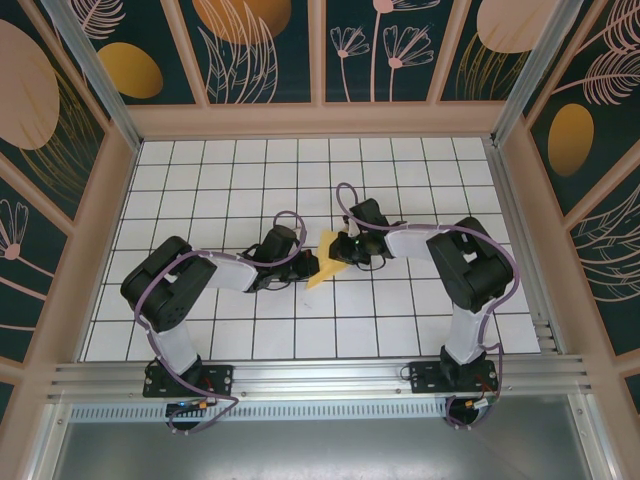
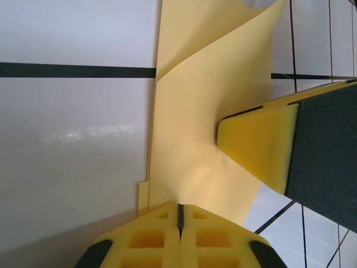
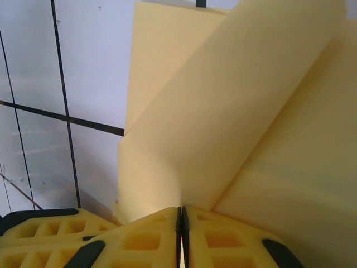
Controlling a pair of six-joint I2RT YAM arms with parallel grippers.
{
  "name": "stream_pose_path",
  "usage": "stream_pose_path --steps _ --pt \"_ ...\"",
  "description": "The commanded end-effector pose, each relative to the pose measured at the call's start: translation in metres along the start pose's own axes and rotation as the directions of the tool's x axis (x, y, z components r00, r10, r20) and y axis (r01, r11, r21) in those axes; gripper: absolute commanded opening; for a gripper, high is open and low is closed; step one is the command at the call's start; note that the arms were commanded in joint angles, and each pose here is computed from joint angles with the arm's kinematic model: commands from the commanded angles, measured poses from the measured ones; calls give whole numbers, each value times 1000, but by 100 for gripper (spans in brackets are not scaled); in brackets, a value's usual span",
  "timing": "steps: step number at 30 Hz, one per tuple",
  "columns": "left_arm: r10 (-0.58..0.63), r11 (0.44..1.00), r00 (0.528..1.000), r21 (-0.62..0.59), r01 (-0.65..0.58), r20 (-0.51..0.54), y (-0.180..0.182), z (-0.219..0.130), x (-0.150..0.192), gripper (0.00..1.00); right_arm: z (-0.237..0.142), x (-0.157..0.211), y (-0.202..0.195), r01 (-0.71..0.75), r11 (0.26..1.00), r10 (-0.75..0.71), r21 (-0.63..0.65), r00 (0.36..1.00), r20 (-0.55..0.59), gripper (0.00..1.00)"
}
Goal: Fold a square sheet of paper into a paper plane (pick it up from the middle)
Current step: Fourth fold the wing at the center of the table.
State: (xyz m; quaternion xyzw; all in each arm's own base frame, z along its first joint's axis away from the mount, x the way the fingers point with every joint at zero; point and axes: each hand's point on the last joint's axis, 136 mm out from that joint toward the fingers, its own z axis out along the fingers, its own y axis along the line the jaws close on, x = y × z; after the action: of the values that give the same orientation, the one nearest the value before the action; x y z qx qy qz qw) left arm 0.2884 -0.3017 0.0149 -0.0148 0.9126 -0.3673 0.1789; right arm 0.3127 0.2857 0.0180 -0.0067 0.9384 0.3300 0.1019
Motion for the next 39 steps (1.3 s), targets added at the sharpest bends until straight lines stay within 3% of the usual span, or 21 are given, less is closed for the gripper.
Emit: stream_pose_path --steps 1,5,9,18,39 --pt "-36 989 993 -144 20 -109 43 6 34 1 1 -4 -11 -8 1000 8 24 1000 15 12" --pt "-36 990 993 -140 20 -112 42 7 34 2 -14 -14 17 41 997 -38 -61 998 50 13" --pt "-35 990 993 -141 19 -113 42 7 34 1 -6 0 34 76 994 -75 -83 997 17 12" --pt "-34 989 992 -147 16 -119 43 6 36 1 11 2 4 37 999 -37 17 999 1 12" --pt "-38 984 988 -178 10 -151 54 4 46 1 -16 -77 -57 -67 995 55 76 987 154 12"
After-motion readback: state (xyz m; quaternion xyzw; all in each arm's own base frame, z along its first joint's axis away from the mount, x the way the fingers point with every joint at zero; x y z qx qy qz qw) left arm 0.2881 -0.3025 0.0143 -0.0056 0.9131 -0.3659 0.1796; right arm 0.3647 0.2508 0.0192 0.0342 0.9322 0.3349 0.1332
